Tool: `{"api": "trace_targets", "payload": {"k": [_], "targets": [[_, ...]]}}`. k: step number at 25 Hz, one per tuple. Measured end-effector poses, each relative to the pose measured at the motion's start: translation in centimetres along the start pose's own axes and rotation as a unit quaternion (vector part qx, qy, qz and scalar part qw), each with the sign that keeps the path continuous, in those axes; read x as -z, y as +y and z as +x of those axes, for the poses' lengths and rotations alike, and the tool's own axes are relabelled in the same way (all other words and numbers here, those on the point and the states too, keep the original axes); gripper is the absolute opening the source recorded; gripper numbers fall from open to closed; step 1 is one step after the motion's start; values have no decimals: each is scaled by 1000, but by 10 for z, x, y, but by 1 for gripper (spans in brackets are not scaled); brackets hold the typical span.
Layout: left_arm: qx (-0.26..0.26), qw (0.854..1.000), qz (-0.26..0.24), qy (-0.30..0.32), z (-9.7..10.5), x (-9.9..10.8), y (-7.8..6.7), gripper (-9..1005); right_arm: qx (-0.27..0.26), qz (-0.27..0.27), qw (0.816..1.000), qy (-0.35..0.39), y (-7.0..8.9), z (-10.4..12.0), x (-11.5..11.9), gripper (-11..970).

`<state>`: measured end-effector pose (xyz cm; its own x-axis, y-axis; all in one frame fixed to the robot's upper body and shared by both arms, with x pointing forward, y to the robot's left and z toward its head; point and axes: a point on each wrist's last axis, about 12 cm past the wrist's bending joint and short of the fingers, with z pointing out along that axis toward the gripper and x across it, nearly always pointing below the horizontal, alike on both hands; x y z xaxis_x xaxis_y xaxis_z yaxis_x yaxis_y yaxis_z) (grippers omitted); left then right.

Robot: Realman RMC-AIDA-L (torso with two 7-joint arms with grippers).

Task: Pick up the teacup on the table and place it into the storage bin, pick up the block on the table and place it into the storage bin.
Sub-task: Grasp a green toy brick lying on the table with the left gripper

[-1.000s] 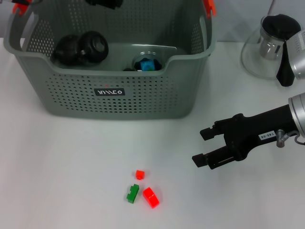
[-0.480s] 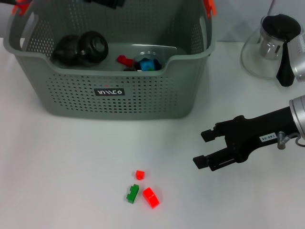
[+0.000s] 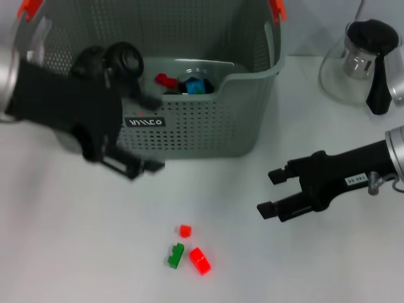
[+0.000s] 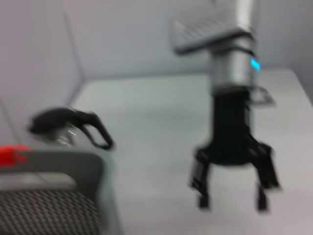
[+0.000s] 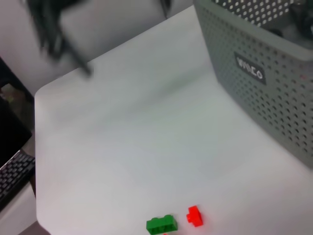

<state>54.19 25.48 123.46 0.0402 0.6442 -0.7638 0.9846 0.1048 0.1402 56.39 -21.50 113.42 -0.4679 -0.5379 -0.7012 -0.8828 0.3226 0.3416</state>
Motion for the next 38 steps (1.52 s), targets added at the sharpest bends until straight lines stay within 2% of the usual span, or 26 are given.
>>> {"api": "trace_targets", "payload": {"k": [3, 9, 15, 28, 33, 38], "targets": [[-9, 999, 22, 42, 6, -13, -11, 948, -3, 1, 1000, 0, 0, 0, 0, 912], [-34, 990, 67, 119, 13, -47, -22, 949, -5, 4, 1000, -5, -1, -2, -1, 913], [-89, 969, 122, 197, 10, -85, -30, 949, -11, 6, 1000, -13, -3, -4, 0, 914], [-201, 927, 165, 272, -7, -138, -38, 949, -25, 7, 1000, -16, -5, -5, -2, 913], [-214, 919, 171, 284, -8, -154, -39, 948, -26, 8, 999, -16, -5, -4, -2, 913], [-212, 917, 170, 293, -5, -161, -39, 948, -28, 8, 999, -16, -4, -2, -1, 914]]}}
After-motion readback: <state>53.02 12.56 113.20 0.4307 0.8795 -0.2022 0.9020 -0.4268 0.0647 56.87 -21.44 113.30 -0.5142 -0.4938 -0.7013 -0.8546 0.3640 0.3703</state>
